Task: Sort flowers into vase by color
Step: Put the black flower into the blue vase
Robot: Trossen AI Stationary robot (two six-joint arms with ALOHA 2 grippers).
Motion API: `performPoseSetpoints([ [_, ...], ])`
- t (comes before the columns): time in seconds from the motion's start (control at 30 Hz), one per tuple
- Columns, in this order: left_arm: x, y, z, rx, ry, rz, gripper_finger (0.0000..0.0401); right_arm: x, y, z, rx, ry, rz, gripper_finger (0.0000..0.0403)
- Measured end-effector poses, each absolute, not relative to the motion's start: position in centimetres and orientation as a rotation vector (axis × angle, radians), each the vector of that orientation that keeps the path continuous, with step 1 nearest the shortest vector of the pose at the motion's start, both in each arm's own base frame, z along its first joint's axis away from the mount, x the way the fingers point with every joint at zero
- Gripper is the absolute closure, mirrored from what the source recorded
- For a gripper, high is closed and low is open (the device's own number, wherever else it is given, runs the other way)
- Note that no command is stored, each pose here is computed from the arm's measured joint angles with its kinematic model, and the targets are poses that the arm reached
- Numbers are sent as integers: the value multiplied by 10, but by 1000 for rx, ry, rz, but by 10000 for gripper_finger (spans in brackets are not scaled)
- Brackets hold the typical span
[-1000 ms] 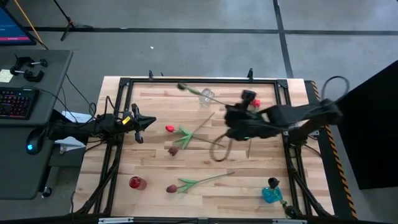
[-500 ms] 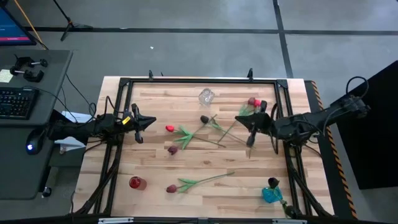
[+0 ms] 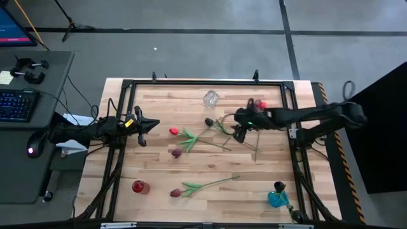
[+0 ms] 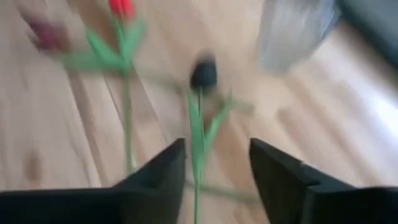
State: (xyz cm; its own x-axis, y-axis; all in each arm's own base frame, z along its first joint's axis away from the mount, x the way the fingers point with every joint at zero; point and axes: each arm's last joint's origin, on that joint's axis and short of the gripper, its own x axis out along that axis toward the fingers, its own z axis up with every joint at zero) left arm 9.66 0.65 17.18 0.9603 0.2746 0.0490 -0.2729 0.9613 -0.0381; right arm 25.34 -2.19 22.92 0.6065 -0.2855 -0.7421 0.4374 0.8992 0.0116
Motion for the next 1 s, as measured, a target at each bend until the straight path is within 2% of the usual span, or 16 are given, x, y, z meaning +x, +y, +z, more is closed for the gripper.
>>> performPoseSetpoints([
  [0.13, 97, 7, 172, -31, -54, 278, 393, 265, -42, 194, 231, 989, -402, 171],
  [0.23, 97, 7, 172, -31, -54, 278, 393, 272, -52, 176, 263, 1043, -412, 159],
  [0.47, 97, 7, 172, -31, -54, 278, 393, 280, -60, 153, 342, 1101, -351, 175],
  [0.73, 97, 7, 172, -31, -54, 278, 393, 283, -60, 151, 380, 1083, -330, 196],
  [1.0, 97, 7, 172, -31, -54, 278, 393, 285, -53, 152, 379, 1077, -304, 199],
])
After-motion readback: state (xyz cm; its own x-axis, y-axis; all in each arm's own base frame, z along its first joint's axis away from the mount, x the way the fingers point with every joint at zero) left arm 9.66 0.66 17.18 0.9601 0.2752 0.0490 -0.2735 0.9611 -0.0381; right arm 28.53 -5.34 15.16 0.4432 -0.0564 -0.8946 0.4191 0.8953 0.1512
